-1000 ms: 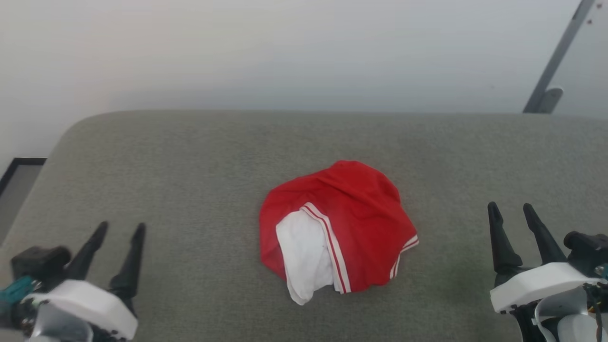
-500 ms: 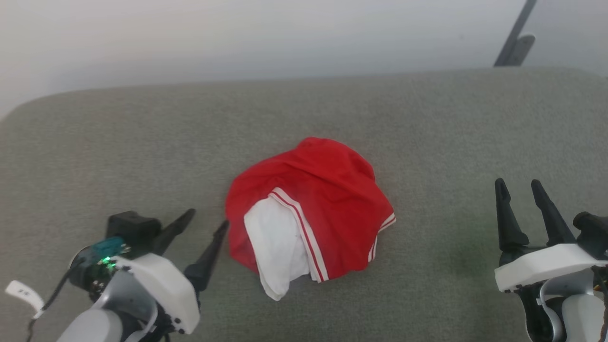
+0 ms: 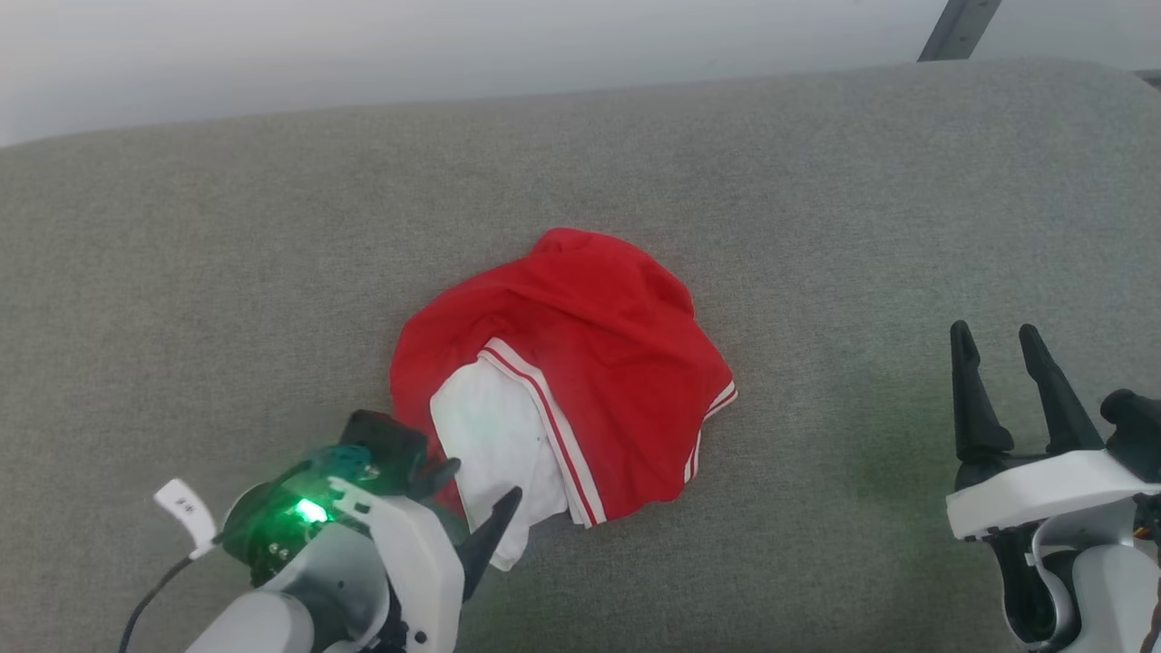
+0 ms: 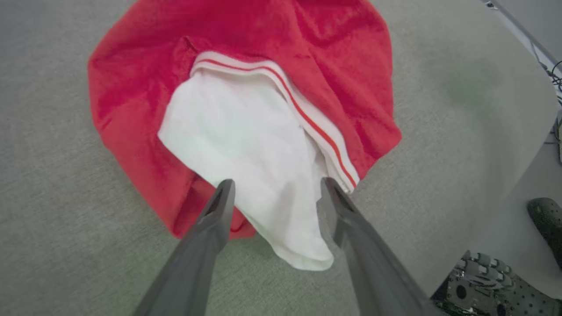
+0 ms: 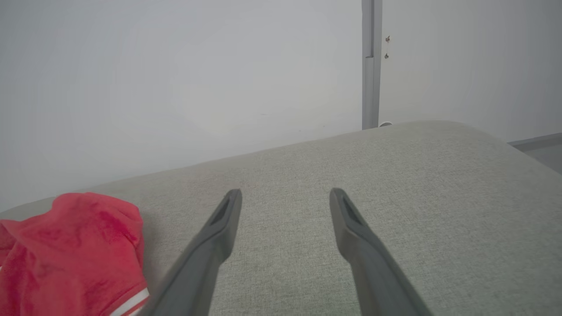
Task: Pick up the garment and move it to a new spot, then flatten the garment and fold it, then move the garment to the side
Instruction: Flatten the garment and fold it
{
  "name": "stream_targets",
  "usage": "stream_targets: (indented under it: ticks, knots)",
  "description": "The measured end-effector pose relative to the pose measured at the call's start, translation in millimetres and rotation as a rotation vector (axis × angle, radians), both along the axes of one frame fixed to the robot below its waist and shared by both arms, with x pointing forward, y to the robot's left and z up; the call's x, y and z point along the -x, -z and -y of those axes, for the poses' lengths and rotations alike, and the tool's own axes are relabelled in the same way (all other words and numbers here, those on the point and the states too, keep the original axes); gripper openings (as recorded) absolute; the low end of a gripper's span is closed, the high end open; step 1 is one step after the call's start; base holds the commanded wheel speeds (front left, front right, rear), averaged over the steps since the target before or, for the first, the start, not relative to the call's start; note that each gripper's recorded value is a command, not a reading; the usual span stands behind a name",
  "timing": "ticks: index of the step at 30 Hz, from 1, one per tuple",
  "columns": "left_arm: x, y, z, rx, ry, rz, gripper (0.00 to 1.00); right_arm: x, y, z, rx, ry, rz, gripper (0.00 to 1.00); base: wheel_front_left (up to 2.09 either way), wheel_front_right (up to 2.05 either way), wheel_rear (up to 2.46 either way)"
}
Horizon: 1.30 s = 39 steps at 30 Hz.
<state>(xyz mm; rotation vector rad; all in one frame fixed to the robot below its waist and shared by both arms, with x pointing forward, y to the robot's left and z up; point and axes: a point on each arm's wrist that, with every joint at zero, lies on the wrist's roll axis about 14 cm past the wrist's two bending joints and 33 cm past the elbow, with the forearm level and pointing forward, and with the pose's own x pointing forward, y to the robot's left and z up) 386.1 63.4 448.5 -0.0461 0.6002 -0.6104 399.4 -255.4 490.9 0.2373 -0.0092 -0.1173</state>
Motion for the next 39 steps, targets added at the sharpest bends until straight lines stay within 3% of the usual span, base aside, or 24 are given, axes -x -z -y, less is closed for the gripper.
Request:
stream_targets:
  ticks: [14,15,16,17,29,34,39]
  knots:
    - [20,38,5,-0.085,0.031,-0.174,1.00,-13,5,-6,-0.002,-0.020,-0.002,1.00,0.00,0.00,0.00]
    - [19,38,6,-0.084,0.031,-0.173,0.92,-14,5,-7,-0.002,-0.022,-0.002,1.00,0.00,0.00,0.00]
    - [18,37,7,-0.081,0.031,-0.169,0.63,-15,5,-8,-0.002,-0.024,-0.001,1.00,0.00,0.00,0.00]
    - [17,36,8,-0.078,0.035,-0.162,0.00,-15,5,-8,-0.002,-0.026,-0.002,1.00,0.00,0.00,0.00]
    - [4,28,-16,-0.088,-0.031,-0.123,0.00,-19,4,-13,-0.003,-0.041,0.005,1.00,0.00,0.00,0.00]
    - [-9,7,-57,-0.099,-0.152,-0.067,0.00,-18,3,-17,-0.005,-0.054,0.008,1.00,0.00,0.00,0.00]
    - [-15,-19,-127,-0.163,-0.350,-0.003,0.00,-19,1,-26,-0.007,-0.079,0.012,1.00,0.00,0.00,0.00]
